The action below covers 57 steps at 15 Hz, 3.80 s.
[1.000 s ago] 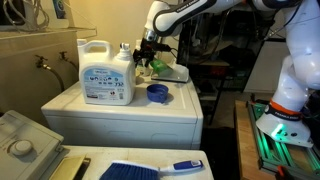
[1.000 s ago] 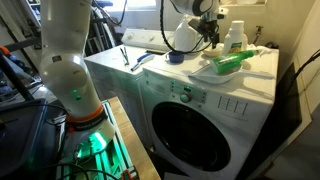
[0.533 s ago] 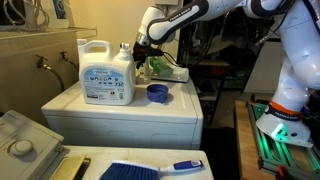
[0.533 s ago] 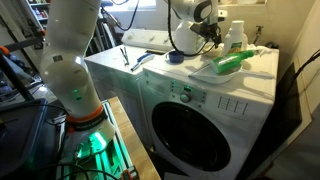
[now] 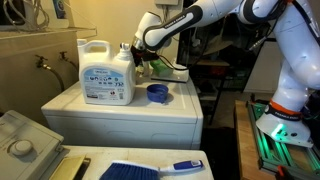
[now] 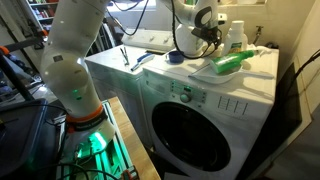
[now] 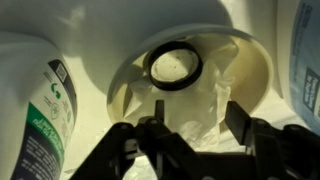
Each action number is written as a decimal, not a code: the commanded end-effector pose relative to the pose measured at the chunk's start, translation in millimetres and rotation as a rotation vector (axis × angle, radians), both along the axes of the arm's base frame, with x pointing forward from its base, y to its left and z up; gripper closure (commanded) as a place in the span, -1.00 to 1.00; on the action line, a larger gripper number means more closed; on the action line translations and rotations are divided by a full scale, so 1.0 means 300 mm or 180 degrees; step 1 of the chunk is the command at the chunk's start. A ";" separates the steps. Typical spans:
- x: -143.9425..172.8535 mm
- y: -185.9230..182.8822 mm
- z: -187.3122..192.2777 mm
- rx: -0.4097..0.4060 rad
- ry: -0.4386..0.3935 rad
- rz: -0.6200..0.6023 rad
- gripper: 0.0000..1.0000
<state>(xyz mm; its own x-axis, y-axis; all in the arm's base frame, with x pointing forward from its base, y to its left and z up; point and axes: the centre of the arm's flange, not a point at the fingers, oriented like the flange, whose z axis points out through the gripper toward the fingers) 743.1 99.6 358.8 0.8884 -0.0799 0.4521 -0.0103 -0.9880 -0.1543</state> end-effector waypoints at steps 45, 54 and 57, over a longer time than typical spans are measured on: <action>-0.015 -0.004 0.227 0.0212 -0.0426 -0.0951 -1.00; -0.101 -0.096 0.099 0.0368 0.0653 -0.1514 -1.00; -0.116 -0.119 0.043 0.0405 0.0793 -0.1610 -1.00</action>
